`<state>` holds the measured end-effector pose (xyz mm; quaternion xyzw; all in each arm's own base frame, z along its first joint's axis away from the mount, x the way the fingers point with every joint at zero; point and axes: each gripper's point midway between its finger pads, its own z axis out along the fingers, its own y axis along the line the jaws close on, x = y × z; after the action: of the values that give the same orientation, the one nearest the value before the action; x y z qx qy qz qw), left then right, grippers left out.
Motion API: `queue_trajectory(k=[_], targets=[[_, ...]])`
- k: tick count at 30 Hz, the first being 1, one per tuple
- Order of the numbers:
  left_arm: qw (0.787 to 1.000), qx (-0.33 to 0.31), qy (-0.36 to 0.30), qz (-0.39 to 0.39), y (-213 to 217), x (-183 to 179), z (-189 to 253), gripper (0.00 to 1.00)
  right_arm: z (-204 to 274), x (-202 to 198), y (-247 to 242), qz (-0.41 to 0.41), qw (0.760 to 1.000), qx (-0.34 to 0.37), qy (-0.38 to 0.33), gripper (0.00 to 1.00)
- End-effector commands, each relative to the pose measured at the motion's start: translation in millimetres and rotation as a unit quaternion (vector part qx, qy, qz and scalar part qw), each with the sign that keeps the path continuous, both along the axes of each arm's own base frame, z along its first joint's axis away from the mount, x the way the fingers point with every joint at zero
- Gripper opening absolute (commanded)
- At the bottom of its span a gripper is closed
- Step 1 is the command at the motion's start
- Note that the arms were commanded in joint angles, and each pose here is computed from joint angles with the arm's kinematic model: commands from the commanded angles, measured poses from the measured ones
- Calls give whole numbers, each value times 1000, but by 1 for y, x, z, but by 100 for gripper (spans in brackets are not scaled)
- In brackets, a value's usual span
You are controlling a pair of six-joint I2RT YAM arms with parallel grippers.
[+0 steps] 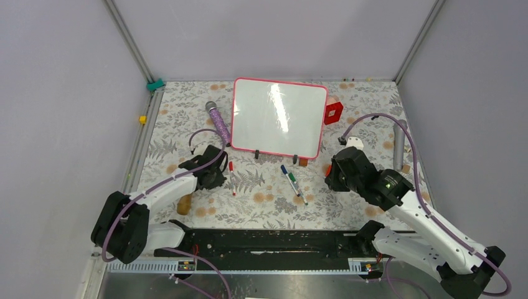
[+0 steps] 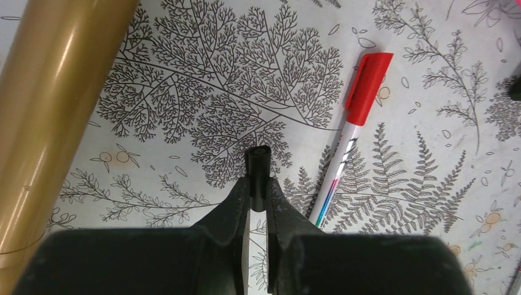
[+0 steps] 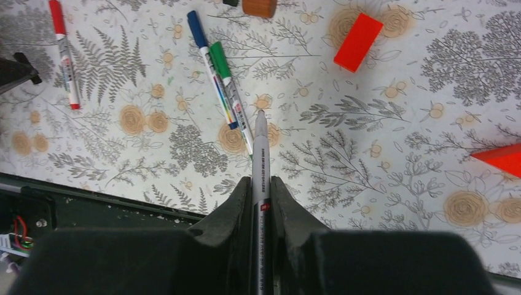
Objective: Write a sentence on the whiteboard
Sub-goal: Place the pen cap at the center of the board.
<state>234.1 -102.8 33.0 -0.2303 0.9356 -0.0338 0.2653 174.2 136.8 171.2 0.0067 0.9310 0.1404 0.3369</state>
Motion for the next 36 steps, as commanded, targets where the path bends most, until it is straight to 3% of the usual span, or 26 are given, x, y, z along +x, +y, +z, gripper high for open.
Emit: queue_trajectory(k=[1, 4, 10, 15, 19, 24, 31, 33, 36], targets=[[1000, -11, -9, -12, -7, 11, 3, 0, 1, 3, -14, -21, 999, -26, -10, 0], [1000, -2, 0, -11, -4, 11, -1, 5, 0, 5, -16, -33, 999, -25, -16, 0], [999, -19, -25, -39, -11, 14, 18, 23, 3, 8, -17, -48, 998, -23, -17, 0], [997, -20, -64, -46, -7, 17, 49, 67, 4, 11, -15, -53, 998, -20, -19, 0], [989, -44, -105, -94, -19, 21, 78, 79, 5, 13, -4, -24, 999, -6, -28, 0], [953, -120, -201, -191, -58, 31, 120, 96, 17, 20, 17, 23, 996, 50, -66, 0], [903, -171, -312, -241, -81, 60, 168, 99, 33, 45, 0, -32, 994, 56, -90, 0], [900, -174, -327, -231, -78, 79, 182, 99, 33, 54, -12, -74, 991, 65, -88, 0], [911, -179, -322, -184, -62, 109, 181, 98, 40, 67, -26, -124, 982, 95, -101, 0]])
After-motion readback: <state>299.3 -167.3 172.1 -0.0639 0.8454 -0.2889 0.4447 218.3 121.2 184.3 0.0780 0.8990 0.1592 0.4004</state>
